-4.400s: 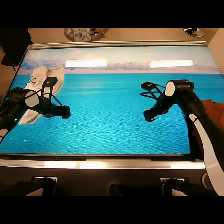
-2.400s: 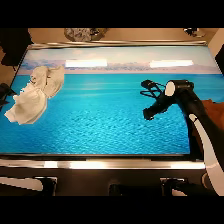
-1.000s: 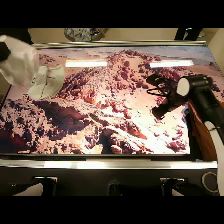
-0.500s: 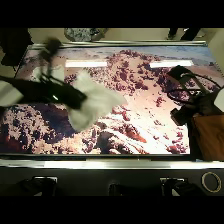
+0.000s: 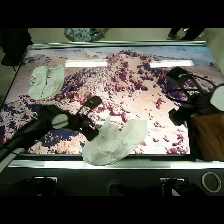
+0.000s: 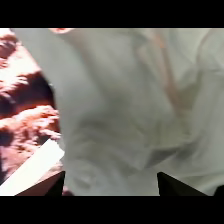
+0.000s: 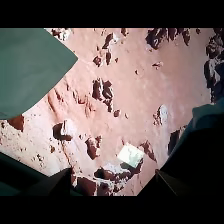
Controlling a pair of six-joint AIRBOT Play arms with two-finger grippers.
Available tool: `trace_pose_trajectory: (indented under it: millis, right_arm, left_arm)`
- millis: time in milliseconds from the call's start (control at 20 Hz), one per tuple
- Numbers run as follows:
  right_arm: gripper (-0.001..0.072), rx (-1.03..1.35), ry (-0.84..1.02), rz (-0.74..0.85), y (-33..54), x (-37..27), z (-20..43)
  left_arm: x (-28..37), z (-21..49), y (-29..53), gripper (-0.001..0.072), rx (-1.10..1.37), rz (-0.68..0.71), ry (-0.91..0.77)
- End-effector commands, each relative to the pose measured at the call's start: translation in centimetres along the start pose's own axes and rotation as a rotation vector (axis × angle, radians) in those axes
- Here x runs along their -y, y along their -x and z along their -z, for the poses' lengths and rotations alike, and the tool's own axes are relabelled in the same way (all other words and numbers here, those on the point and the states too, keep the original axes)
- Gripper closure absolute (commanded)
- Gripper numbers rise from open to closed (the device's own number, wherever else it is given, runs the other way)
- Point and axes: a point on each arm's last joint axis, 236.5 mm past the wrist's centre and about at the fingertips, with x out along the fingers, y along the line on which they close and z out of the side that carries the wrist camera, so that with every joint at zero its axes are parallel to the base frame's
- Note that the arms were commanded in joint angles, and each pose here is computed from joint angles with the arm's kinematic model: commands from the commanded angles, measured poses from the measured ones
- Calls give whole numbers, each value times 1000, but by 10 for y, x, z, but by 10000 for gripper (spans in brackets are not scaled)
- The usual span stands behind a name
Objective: Fold the shirts.
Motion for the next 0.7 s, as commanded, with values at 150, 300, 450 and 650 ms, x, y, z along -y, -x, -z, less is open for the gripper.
trace_pose_trajectory:
  millis: [150,300,450,650]
  right_arm:
    - [85,-51,-14,-441,-95,-60,-28]
    - [85,-157,-121,-668,-122,-69,-5]
    - [85,-231,-171,-709,-134,-62,15]
    - [82,-249,-158,-668,-139,-55,20]
  left_arm:
    - [-119,63,62,-9,-19,-103,417]
    - [-90,114,17,-8,-100,134,654]
    - [-28,142,-32,80,-160,358,737]
    - [13,152,-71,104,-144,437,814]
